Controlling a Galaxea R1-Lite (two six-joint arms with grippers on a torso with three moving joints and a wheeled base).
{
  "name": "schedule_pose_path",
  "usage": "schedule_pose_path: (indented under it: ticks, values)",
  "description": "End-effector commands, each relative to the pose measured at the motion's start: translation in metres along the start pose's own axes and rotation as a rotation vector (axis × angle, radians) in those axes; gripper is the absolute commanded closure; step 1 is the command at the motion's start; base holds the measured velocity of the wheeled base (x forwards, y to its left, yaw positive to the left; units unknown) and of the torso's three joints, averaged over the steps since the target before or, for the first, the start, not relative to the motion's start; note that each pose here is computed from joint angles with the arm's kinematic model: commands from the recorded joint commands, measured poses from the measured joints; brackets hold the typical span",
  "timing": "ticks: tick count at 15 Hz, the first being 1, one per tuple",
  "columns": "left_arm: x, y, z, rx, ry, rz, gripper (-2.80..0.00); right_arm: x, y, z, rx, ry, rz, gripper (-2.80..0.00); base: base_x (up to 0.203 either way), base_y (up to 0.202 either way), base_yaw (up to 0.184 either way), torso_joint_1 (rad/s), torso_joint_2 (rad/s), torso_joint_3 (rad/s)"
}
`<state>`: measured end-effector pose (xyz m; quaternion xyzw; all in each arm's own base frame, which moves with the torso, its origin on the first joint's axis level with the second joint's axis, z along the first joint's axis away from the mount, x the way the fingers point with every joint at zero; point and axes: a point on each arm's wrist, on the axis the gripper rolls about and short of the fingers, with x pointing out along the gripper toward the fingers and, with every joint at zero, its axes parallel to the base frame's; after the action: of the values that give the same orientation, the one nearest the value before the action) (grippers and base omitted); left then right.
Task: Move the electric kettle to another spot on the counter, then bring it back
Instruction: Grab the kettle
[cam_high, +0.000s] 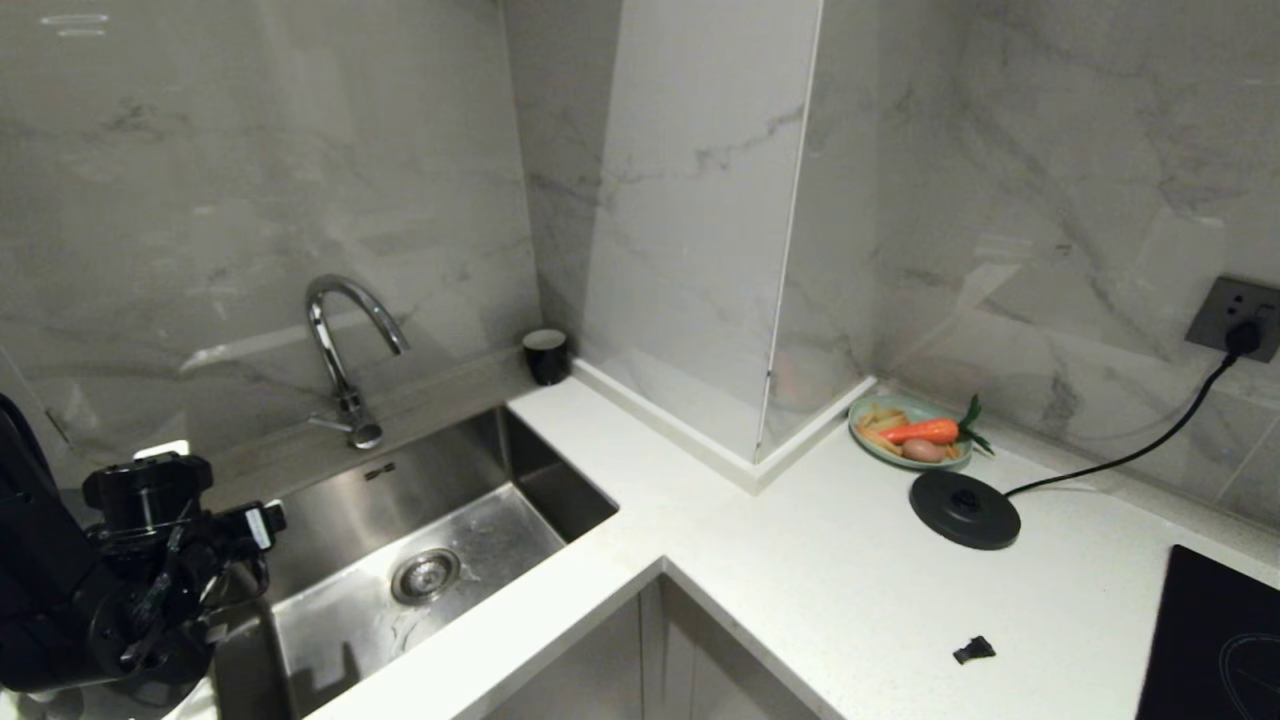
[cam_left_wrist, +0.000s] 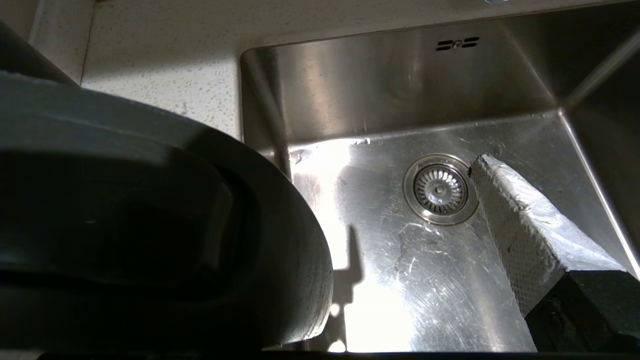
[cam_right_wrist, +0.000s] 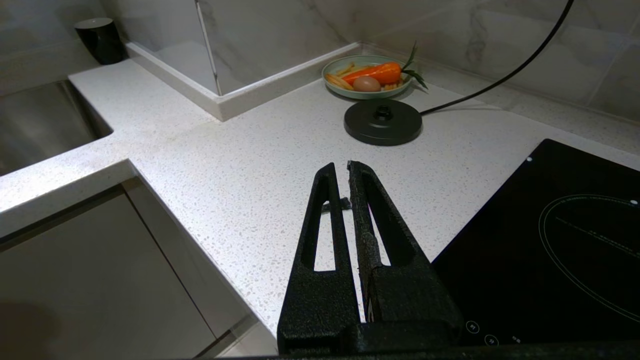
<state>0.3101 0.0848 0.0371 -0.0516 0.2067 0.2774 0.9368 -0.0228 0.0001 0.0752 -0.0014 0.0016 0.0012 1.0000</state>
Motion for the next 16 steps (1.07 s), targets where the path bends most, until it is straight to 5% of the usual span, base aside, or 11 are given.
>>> schedule_pose_path:
  ticks: [1, 16]
  values:
    - [0.001, 0.001, -0.001, -0.003, -0.005, 0.004, -2.80, 0.000, 0.000, 0.000, 0.000, 0.000, 0.001, 0.00, 0.000, 0.000, 0.000, 0.000, 0.00, 0.000]
    - [-0.004, 0.001, 0.012, -0.027, -0.080, -0.002, -2.80, 0.000, 0.000, 0.000, 0.000, 0.000, 0.001, 0.00, 0.000, 0.000, 0.000, 0.000, 0.00, 0.000]
